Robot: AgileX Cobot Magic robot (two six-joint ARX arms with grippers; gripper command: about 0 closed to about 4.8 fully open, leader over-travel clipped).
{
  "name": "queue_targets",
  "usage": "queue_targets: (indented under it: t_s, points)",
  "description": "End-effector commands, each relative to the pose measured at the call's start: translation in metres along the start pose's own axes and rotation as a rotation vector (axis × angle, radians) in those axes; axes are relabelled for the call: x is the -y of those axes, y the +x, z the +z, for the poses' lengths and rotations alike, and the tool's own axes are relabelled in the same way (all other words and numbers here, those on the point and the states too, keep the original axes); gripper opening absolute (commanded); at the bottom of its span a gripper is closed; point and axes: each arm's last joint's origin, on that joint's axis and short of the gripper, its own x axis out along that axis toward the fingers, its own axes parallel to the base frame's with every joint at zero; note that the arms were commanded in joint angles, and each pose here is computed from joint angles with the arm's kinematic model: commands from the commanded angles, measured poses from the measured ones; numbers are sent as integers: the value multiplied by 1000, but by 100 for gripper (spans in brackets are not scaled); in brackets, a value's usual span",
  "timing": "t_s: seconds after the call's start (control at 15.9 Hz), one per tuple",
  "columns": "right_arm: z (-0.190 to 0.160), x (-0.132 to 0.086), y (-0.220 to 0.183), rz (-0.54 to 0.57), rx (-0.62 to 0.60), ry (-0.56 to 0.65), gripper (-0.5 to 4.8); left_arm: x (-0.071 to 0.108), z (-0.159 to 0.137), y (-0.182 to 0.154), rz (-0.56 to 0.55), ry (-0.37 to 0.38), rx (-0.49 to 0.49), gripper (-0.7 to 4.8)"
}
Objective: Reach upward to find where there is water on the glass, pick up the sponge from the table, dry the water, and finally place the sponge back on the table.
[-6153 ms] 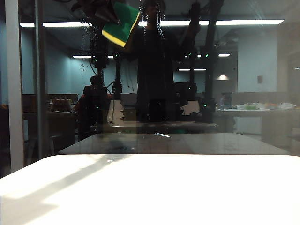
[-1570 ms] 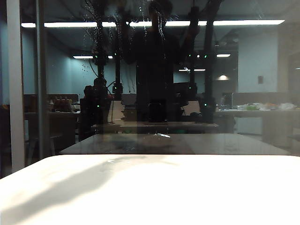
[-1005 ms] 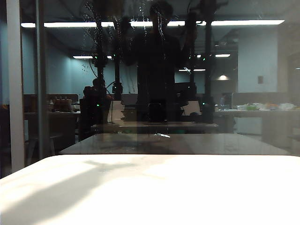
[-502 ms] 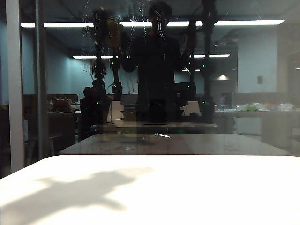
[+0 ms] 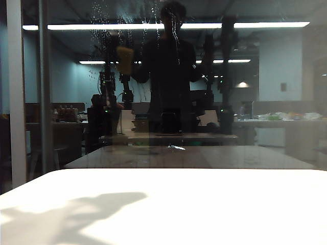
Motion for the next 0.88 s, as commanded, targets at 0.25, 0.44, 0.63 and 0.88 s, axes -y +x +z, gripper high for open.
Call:
queue_targets:
  t_s: [0.25, 0.44, 0.63, 0.88]
  points:
    - [-65, 0, 27, -3, -26, 8, -5, -7, -42, 31, -16, -78, 8, -6]
    - [-83, 0, 41, -3, -27, 8, -5, -11, -62, 47, -17, -92, -15, -6]
    - [-95, 0, 52, -3, -34, 9, -5, -15, -94, 75, -95, -156, -54, -6]
    - [-103, 0, 58, -4, -34, 10, -5, -21, -140, 106, -159, -273, -65, -6]
